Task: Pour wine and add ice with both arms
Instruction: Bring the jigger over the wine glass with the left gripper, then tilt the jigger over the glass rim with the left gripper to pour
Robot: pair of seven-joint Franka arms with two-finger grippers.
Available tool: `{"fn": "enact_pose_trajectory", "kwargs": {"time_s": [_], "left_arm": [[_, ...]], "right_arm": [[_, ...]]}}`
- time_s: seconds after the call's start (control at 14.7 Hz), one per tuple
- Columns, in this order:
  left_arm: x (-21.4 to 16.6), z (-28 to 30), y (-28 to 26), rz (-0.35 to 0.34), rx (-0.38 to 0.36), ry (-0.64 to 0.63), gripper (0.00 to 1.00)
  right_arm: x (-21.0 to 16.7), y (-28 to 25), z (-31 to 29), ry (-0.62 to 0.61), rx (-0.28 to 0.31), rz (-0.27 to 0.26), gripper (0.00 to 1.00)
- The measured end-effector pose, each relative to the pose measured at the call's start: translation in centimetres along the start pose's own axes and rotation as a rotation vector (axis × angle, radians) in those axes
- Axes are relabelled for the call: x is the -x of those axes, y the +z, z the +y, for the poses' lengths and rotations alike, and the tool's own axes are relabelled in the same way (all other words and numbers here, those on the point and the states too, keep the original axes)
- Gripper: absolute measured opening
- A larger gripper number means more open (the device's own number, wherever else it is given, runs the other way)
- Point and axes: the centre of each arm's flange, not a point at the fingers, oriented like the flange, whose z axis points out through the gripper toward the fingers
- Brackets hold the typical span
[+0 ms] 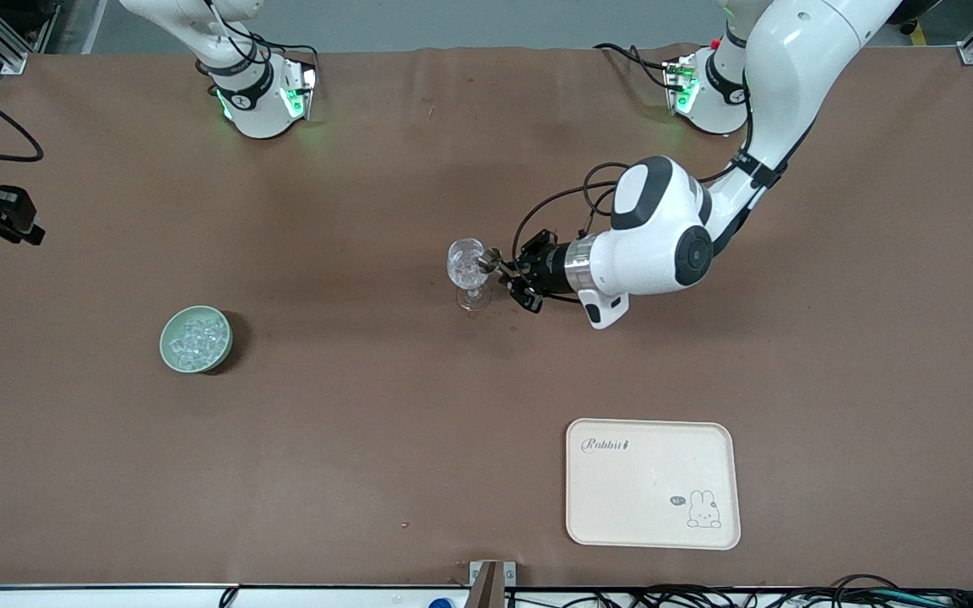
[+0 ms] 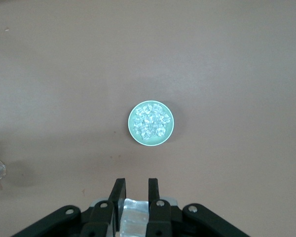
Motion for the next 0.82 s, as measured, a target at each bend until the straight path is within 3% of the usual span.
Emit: {"fn": "enact_pose_trajectory", "kwargs": {"time_s": [0.82], "left_arm": [[4.2, -2.0, 1.9, 0.205, -0.002, 0.177, 0.25]], "right_arm": [[0.0, 0.1, 0.0, 0.001, 0.0, -0.004, 0.23]]}}
